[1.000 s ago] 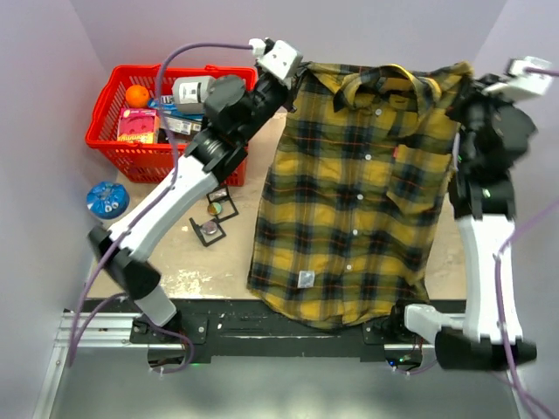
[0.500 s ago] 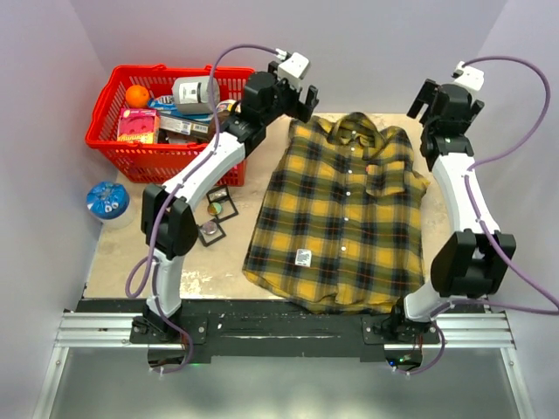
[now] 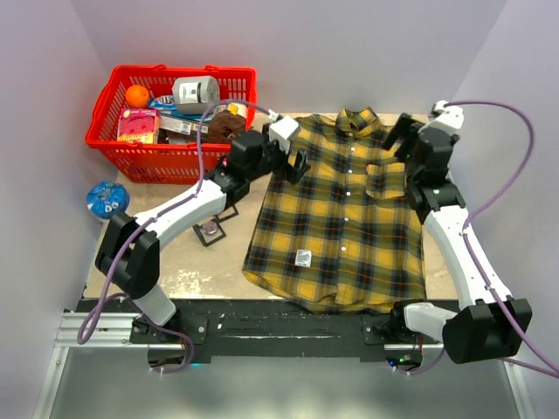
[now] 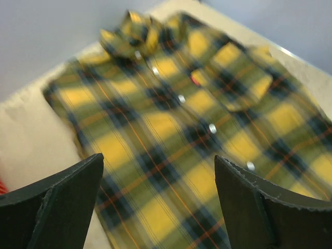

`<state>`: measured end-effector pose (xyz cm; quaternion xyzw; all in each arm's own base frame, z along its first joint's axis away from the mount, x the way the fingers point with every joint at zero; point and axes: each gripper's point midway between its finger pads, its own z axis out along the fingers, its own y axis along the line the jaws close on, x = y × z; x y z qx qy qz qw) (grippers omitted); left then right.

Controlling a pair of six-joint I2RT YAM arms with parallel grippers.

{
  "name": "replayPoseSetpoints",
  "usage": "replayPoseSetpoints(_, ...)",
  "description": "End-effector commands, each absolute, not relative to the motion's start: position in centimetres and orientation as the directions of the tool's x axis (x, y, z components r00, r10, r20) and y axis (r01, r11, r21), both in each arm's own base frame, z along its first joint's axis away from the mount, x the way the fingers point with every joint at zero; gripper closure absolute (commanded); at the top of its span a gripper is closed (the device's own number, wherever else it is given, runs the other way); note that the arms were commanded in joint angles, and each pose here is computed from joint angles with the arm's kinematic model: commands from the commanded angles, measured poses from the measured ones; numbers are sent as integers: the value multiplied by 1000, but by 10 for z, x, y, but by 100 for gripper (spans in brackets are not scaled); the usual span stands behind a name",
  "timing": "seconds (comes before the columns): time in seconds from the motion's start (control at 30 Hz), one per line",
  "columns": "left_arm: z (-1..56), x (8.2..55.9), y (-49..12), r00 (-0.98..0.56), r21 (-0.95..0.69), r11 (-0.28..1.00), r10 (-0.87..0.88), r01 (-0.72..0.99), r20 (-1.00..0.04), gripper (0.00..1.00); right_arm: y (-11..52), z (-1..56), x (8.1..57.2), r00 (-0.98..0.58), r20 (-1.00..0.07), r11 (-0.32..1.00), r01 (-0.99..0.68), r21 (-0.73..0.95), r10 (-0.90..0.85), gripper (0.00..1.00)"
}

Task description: Pin the brooch onto the clothing

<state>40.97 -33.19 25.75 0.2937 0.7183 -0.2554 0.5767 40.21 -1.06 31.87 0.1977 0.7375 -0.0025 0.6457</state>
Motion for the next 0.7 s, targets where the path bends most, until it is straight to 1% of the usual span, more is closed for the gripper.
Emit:
replayPoseSetpoints(0.0,228,389,-329,-233,-114,692,79,712,-969,9,19,288,391,-165,-929,927,240,288,331,6)
replayPoseSetpoints(0.03,210,382,-327,-280,-146,693,83,706,-956,9,23,273,388,-193,-916,922,241,304,352,7)
replayPoseSetpoints(0.07,202,380,-326,-296,-159,691,83,705,-952,9,29,265,386,-213,-909,924,222,312,358,8)
replayPoseSetpoints(0.13,173,369,-322,-360,-199,696,92,690,-928,10,39,243,382,-252,-904,932,201,301,346,8)
replayPoseSetpoints(0.2,161,362,-321,-375,-217,691,85,689,-923,10,45,225,381,-290,-897,939,195,285,332,8)
replayPoseSetpoints(0.23,143,355,-319,-406,-230,694,99,683,-909,11,42,215,380,-305,-894,939,210,271,327,7)
replayPoseSetpoints(0.33,122,346,-322,-436,-240,693,119,680,-892,12,35,198,385,-355,-885,942,257,218,302,5)
replayPoseSetpoints(0.43,121,342,-329,-432,-241,684,120,689,-894,12,26,181,396,-404,-874,940,307,149,270,3)
replayPoseSetpoints(0.57,122,344,-337,-417,-220,681,137,698,-899,12,14,158,412,-449,-848,929,348,124,281,3)
replayPoseSetpoints(0.67,105,343,-335,-426,-207,687,163,696,-890,12,7,137,423,-489,-819,924,361,124,301,3)
